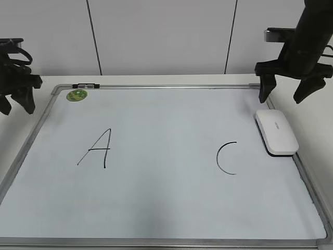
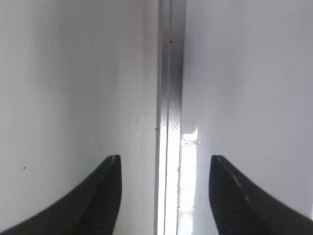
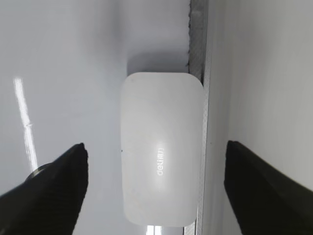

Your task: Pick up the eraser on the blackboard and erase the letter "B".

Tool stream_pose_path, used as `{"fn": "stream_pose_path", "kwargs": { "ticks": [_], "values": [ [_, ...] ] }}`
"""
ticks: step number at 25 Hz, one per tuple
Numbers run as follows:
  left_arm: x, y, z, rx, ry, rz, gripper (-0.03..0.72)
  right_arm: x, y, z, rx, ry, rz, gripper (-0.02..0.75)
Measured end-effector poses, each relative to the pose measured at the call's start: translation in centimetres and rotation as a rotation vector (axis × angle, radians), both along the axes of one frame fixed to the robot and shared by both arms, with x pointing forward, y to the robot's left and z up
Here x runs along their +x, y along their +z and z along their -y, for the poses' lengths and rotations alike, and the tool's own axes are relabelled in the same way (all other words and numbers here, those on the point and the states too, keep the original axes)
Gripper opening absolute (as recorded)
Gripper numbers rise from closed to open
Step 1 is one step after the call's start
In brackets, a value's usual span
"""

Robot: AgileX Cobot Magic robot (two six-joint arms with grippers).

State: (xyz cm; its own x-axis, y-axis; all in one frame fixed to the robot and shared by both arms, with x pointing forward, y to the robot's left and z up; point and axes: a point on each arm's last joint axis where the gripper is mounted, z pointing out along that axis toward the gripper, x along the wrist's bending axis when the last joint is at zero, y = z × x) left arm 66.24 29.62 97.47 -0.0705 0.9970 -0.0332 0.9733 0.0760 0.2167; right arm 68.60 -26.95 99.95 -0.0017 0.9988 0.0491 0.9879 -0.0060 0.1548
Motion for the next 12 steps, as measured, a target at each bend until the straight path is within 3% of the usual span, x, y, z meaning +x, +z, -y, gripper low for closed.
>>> {"fn": "stream_pose_path", "kwargs": {
  "ticks": [6,12],
  "values": [
    [-0.9,1.6,-0.1,0.017,-0.007,-0.024,0.440,-0.8,1.8,0.0,0.007,-0.007,0.032,0.587],
    [-2.6,5.9,-0.4,0.040,-0.012,0.034,0.442,-2.8,5.7,0.1,0.016,-0.028,0.101,0.571]
  ]
}}
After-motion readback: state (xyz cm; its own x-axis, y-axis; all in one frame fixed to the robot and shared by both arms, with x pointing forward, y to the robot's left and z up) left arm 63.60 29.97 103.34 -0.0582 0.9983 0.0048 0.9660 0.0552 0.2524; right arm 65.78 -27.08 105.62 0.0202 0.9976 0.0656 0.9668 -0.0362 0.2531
